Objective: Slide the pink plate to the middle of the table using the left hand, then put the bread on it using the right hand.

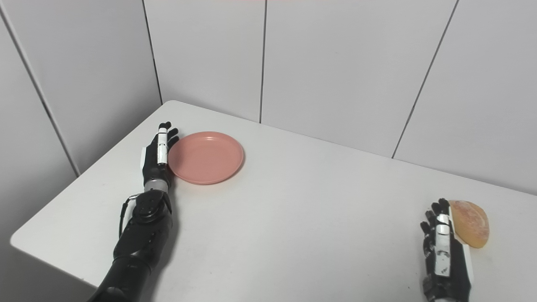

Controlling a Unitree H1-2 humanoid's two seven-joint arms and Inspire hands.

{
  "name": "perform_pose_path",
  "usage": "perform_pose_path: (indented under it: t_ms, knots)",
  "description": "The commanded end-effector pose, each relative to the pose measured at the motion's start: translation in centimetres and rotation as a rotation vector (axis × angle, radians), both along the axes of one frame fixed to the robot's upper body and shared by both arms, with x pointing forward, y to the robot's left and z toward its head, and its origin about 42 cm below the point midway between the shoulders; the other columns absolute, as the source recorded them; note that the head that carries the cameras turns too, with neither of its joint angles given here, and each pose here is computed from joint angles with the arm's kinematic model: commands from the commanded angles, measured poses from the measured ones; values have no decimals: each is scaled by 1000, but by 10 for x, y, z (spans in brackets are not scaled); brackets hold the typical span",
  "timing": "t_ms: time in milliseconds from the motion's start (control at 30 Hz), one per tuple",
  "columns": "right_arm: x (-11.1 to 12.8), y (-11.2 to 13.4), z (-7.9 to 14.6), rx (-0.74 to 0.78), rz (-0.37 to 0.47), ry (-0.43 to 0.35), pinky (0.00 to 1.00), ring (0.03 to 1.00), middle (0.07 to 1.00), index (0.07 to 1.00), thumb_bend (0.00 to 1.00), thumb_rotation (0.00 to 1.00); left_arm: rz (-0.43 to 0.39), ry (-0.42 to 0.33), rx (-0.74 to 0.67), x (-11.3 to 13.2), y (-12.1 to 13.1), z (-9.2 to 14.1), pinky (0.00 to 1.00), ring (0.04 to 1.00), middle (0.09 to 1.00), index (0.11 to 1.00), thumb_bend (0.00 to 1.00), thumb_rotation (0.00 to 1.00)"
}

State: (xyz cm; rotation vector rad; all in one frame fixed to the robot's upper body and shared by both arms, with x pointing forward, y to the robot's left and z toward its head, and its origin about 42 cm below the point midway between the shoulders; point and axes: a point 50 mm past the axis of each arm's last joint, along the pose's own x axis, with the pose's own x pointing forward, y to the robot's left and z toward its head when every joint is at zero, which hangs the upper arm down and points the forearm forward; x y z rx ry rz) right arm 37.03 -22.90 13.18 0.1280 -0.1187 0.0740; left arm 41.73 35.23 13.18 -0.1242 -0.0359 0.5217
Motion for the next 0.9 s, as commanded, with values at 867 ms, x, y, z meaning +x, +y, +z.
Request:
perform_pose_path:
  t_ms: [867]
  knots:
    - [9,-1,15,14,6,-55,1000,1000,1000,1000,610,927,-358,11,91,23,-104,13,867,871,860,847,433,1000]
